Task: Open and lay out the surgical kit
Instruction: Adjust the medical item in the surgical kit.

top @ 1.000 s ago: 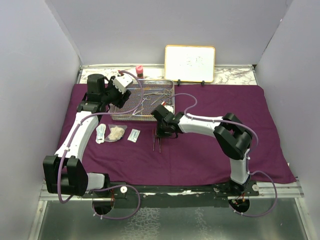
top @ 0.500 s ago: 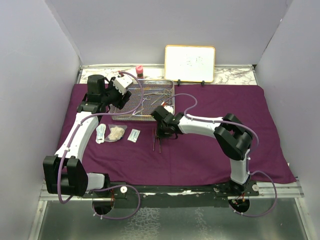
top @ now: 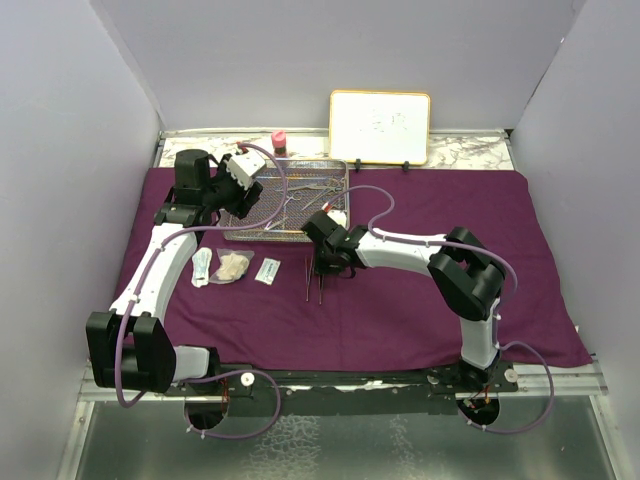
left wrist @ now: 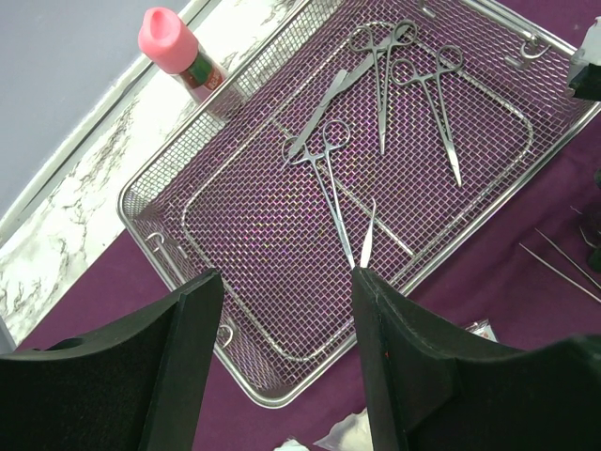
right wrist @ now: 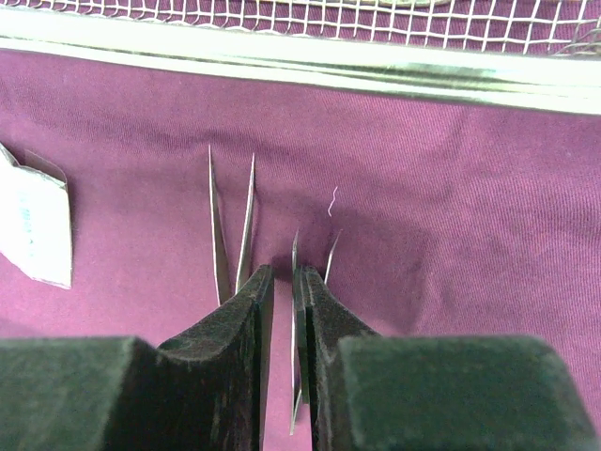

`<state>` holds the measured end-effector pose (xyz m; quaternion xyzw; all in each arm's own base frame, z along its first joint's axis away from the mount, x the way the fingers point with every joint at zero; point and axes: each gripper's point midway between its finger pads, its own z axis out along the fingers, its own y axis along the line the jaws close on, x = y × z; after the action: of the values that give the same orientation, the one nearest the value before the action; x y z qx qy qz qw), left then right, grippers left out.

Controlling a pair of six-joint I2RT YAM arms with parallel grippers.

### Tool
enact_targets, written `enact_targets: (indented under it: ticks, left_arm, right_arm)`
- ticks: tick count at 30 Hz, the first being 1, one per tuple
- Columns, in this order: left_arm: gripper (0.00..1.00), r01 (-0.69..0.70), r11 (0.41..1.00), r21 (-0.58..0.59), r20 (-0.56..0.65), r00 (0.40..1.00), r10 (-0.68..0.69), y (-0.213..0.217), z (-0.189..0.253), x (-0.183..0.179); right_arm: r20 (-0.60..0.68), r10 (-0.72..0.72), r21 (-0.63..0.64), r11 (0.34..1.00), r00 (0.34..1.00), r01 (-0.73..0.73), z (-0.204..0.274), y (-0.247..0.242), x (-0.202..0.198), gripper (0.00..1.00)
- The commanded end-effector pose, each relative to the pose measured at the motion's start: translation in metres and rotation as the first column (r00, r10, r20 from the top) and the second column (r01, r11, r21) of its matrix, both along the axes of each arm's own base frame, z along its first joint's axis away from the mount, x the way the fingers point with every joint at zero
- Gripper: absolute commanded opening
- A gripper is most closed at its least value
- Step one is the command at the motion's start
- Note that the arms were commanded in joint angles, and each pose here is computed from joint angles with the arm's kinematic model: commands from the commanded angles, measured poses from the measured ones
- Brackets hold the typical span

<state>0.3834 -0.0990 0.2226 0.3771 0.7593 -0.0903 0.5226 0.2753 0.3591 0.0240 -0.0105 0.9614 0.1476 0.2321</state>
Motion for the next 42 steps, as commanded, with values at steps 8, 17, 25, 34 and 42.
enact_targets:
  ticks: [8,17,25,34,42]
  left_arm:
    - [0.60,0.025,0.999,-0.029,0.016,1.000,-0.024,-0.004,0.009,-0.007]
    - [0.60,0.027,0.999,-0.030,0.013,1.000,-0.027,-0.005,0.009,-0.007]
    - [0.61,0.027,0.999,-0.030,0.011,1.000,-0.027,-0.005,0.008,-0.007]
    - [0.64,0.031,0.999,-0.031,0.014,0.999,-0.030,-0.005,0.009,-0.008]
    - [0.74,-0.040,0.999,-0.004,0.001,0.999,0.040,0.007,0.008,-0.009]
  right_arm:
    - [0.081,-0.002,-0.009,1.000,0.997,0.003,0.022,0.004,0.012,0.18]
    - [0.091,0.015,-0.003,1.000,0.996,-0.014,0.026,0.008,0.011,0.20]
    - [0.138,0.033,0.003,0.999,0.990,-0.034,0.041,0.012,0.016,0.20]
    - [0.197,0.033,0.012,0.999,0.980,-0.036,0.060,0.011,0.022,0.20]
    - [0.329,0.159,0.052,0.981,0.931,-0.186,0.098,0.021,0.026,0.19]
